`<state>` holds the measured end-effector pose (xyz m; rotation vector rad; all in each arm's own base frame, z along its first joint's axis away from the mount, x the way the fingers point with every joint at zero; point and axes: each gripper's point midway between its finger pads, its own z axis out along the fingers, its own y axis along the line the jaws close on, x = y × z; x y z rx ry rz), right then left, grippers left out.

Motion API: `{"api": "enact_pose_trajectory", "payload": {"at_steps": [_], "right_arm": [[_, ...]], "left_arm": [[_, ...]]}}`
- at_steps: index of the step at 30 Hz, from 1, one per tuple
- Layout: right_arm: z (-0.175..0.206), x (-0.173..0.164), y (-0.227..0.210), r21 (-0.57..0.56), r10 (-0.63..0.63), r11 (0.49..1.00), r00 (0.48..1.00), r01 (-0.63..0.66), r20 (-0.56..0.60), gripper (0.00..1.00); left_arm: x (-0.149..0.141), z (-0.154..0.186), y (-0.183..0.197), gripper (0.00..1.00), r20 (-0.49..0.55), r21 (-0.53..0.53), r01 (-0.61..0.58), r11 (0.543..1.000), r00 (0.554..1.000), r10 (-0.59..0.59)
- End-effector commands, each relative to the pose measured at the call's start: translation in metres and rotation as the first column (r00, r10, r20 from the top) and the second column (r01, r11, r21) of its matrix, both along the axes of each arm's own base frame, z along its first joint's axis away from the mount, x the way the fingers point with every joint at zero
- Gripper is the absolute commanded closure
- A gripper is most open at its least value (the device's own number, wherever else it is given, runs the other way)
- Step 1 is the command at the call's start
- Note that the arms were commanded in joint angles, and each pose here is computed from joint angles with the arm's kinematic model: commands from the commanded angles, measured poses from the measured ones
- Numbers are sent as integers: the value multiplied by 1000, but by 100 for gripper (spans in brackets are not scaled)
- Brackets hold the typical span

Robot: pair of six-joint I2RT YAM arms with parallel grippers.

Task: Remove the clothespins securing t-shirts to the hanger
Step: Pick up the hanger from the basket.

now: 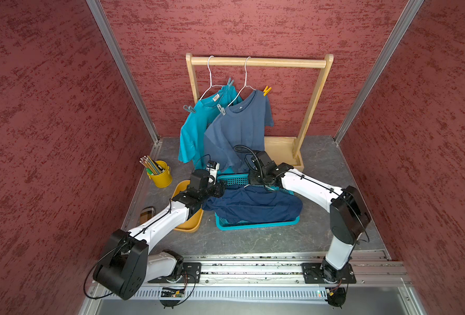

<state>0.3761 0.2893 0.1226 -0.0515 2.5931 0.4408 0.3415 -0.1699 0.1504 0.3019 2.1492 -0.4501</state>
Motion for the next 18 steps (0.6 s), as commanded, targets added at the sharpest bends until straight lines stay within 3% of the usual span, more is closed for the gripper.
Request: {"api": "enact_pose_trajectory", "payload": {"at_steps": [1,5,9,13,18], "right_arm": [[-28,-9,2,-17,4,1000,997,-6,-75,46],[-23,-3,5,-15,15,1000,999,-16,-45,54],[0,6,8,-2,33,999,999,-33,25,74],[43,11,11,43,61,997,987,-68,147,92],[120,12,-5,91,24,994,931,-62,365,100]], "left_arm": [[0,5,-3,42,21,2,14,1000,1000,-14],[-1,8,-3,42,29,5,21,1000,999,-21],[-2,16,-5,42,47,7,42,999,998,-42],[-7,36,-11,42,92,10,106,994,990,-106],[-16,72,-10,41,162,10,157,988,974,-156]]}}
